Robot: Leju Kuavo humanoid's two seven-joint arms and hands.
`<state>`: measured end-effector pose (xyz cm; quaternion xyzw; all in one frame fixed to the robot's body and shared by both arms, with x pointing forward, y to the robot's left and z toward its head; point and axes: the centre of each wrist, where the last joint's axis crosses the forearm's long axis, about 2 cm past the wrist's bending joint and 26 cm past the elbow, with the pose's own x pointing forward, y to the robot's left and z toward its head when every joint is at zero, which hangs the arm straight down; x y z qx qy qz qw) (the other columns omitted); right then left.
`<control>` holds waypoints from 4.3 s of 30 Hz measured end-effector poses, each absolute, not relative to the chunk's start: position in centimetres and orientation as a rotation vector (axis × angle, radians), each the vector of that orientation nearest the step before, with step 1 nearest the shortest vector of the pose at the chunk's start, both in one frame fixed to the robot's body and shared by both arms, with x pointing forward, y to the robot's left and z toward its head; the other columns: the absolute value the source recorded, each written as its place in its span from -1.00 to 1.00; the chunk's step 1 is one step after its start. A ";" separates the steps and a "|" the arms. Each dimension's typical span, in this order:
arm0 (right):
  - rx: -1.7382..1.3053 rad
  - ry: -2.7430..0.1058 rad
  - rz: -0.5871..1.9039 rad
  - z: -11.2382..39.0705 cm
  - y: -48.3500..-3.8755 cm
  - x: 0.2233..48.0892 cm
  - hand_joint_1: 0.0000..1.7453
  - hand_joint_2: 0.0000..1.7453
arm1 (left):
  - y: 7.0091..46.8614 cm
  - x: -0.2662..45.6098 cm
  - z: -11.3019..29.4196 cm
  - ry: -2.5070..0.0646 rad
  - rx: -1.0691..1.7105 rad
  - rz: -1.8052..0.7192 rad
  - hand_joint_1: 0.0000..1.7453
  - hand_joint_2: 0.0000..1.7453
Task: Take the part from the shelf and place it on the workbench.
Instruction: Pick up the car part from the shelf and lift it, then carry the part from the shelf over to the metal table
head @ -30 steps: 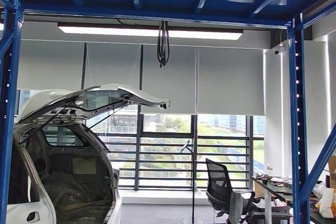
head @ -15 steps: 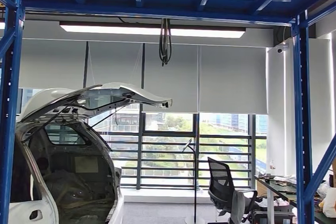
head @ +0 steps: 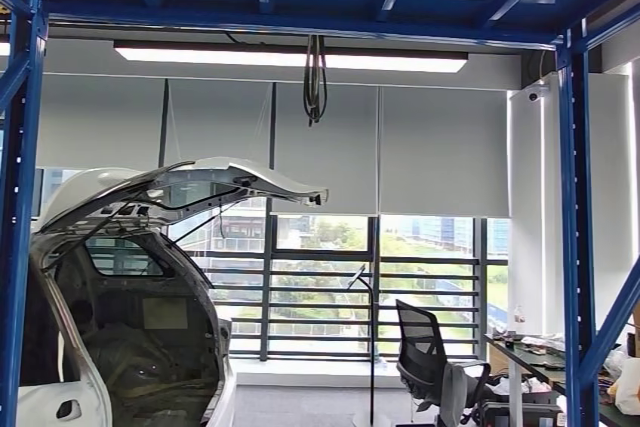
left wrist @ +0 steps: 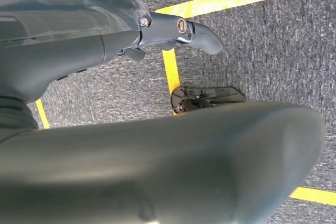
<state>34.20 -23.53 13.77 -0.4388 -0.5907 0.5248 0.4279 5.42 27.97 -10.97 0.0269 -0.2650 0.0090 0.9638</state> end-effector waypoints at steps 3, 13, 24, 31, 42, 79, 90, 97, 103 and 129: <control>-1.102 -1.460 1.321 13.6 -23.6 34.6 -1.00 1.00 | 28.0 5.4 -11.0 -0.538 0.053 0.018 -1.00 -1.00; -1.158 -1.448 1.371 14.2 -22.1 36.6 -1.00 1.00 | 27.9 5.6 -10.9 -0.544 0.042 0.008 -1.00 -1.00; -1.136 -1.478 1.408 14.8 -19.5 37.3 -1.00 1.00 | 27.7 5.7 -10.9 -0.549 0.039 0.008 -1.00 -1.00; -1.063 -1.536 1.446 15.2 -17.1 37.5 -1.00 1.00 | 27.6 5.9 -10.9 -0.553 0.034 0.009 -1.00 -1.00; -0.733 -1.613 1.508 15.0 -11.4 37.8 -1.00 1.00 | 26.7 6.6 -10.8 -0.563 0.012 0.017 -1.00 -1.00; -0.841 -1.528 1.574 14.3 -12.1 38.6 1.00 1.00 | 26.2 6.9 -10.7 -0.664 -0.002 0.023 -1.00 1.00; -0.867 -1.568 1.559 14.5 -12.4 38.1 1.00 1.00 | 26.2 7.0 -10.7 -0.670 0.015 0.027 -1.00 1.00; -0.800 -1.761 1.472 16.9 -11.3 36.9 1.00 1.00 | 26.3 7.1 -10.7 -0.668 0.043 0.052 -1.00 1.00; -0.109 -2.096 1.161 21.6 -10.3 34.5 1.00 1.00 | 26.3 7.3 -10.6 -0.685 0.055 0.056 -1.00 1.00; 1.414 -2.165 0.533 26.2 -9.5 26.4 1.00 1.00 | 28.1 7.1 -10.7 -0.677 0.096 0.076 -1.00 1.00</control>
